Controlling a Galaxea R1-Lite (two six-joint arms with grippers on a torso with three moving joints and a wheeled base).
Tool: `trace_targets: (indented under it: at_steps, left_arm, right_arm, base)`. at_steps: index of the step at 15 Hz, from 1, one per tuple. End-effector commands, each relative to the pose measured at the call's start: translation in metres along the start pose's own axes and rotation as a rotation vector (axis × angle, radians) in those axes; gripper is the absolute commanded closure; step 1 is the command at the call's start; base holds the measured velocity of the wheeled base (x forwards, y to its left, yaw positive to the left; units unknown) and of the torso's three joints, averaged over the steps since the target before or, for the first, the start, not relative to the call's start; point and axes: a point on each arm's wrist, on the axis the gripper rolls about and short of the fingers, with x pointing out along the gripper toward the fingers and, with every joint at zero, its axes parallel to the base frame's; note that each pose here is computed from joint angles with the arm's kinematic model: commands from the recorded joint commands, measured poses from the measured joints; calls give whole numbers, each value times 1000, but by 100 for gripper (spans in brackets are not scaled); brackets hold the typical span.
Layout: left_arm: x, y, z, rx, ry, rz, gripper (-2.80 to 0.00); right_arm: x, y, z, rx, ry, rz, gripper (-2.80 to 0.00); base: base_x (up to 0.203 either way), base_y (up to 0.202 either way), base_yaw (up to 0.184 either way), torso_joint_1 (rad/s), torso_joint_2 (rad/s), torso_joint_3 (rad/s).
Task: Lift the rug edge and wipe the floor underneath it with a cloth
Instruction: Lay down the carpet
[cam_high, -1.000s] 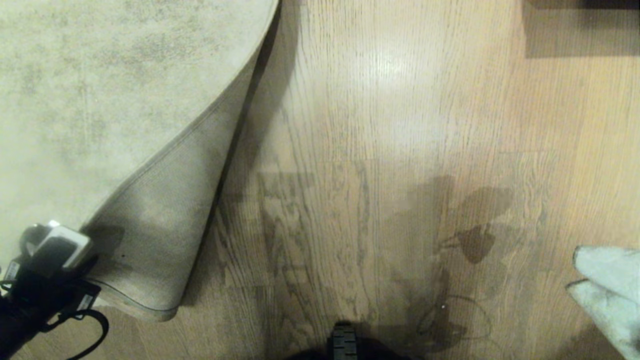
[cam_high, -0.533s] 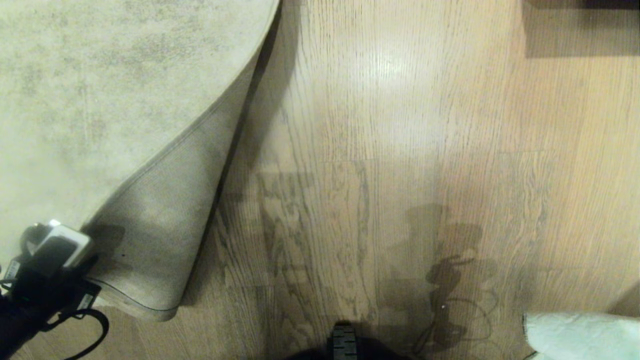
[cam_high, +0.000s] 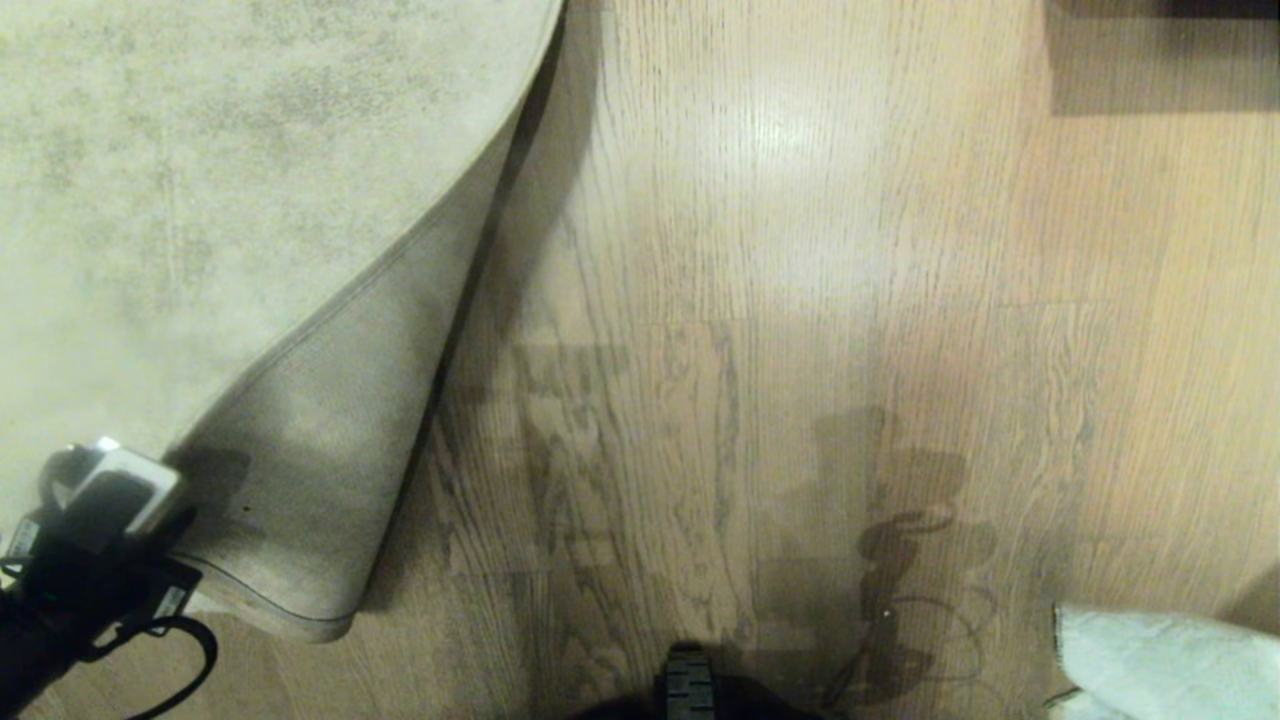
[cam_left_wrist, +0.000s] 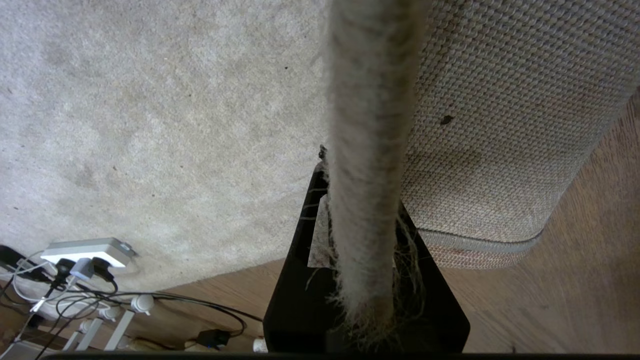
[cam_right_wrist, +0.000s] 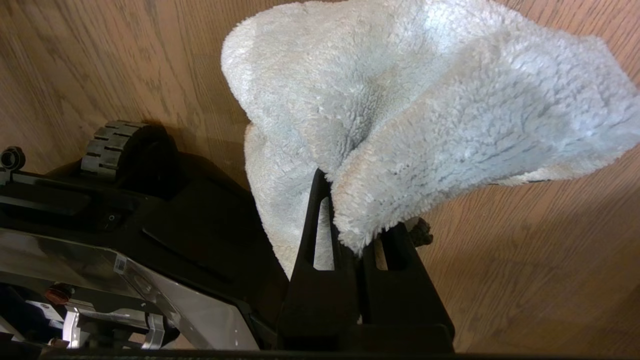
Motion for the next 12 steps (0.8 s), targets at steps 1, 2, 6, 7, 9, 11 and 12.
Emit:
trace_targets:
  at_steps: [1,2,6,7,9,11,12]
  left_arm:
    - [-1,1,1,5,-8,6,0]
    - [-1,1,1,5,-8,6,0]
    - [-2,0,1,5,-11,5,0]
    - [-2,0,1,5,-11,5,0]
    - [-1,1,1,5,-12,6,0]
    - [-1,1,2,6,-16,8,0]
    - [-1,1,2,6,-16,7,0]
  right_arm:
    - [0,0,0,1,3,2,0]
    - [0,0,0,1,3,0,0]
    - [0,0,0,1,3,1,0]
    - [0,0,0,1,2,0,0]
    - [0,0,0,1,2,0,0]
    - [0,0,0,3,4,-7,0]
    - [0,0,0,12,6,-39,0]
  base:
    - [0,0,0,0,0,0]
    - [0,0,0,0,0,0]
    - [0,0,0,0,0,0]
    - [0,0,0,0,0,0]
    - [0,0,0,0,0,0]
    - [0,0,0,0,0,0]
    - [0,0,0,0,0,0]
